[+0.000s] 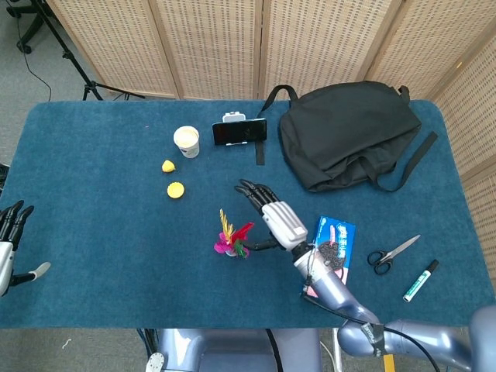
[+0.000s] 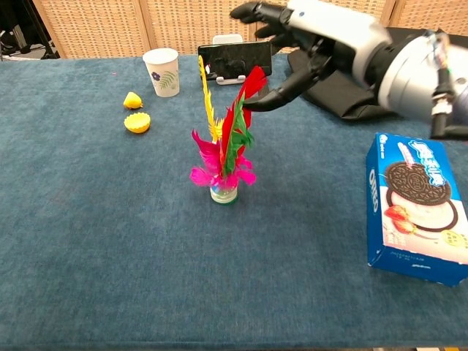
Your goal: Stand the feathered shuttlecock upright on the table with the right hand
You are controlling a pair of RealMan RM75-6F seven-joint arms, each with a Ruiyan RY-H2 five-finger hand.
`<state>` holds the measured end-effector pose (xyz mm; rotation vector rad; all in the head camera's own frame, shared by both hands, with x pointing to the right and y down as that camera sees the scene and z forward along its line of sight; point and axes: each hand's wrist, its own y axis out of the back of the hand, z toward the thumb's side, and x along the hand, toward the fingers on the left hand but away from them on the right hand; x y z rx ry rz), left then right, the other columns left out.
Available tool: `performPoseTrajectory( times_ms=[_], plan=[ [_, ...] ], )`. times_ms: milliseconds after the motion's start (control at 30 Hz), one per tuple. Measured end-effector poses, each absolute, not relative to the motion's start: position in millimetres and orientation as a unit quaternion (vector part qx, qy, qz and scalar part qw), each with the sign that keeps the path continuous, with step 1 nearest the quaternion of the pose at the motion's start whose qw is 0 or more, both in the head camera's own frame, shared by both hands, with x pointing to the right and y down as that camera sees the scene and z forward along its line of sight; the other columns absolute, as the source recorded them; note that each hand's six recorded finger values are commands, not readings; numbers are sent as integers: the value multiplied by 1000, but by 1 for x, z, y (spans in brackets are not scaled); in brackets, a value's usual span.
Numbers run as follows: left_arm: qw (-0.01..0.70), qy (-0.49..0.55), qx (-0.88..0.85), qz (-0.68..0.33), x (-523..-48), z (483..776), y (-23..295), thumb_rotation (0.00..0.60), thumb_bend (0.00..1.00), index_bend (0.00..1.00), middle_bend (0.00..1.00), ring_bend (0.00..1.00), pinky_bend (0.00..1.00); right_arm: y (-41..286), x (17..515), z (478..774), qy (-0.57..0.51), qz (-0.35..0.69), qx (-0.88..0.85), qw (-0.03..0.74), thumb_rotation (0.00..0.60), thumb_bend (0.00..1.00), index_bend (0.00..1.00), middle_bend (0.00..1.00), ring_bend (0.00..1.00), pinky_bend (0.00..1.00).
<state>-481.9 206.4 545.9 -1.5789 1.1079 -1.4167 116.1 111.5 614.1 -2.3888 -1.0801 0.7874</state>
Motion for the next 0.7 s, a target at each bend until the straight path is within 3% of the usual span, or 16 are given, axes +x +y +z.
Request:
performPoseTrajectory(
  times_ms=[333, 467, 700],
  plan=[
    [372, 434, -613, -546, -481, 542, 208, 600, 0, 0, 0, 0, 8, 101, 196, 593, -364, 368, -768, 377, 600, 0, 0, 0, 0, 0],
    [384, 433, -605, -546, -479, 540, 210, 600, 0, 0, 0, 0, 2, 114, 271, 594, -354, 427, -709, 435, 600, 0, 0, 0, 0, 0],
    [400, 429, -598, -546, -474, 541, 214, 600, 0, 0, 0, 0, 0, 159, 368, 593, -358, 510, -647, 439, 600, 0, 0, 0, 0, 0]
  ],
)
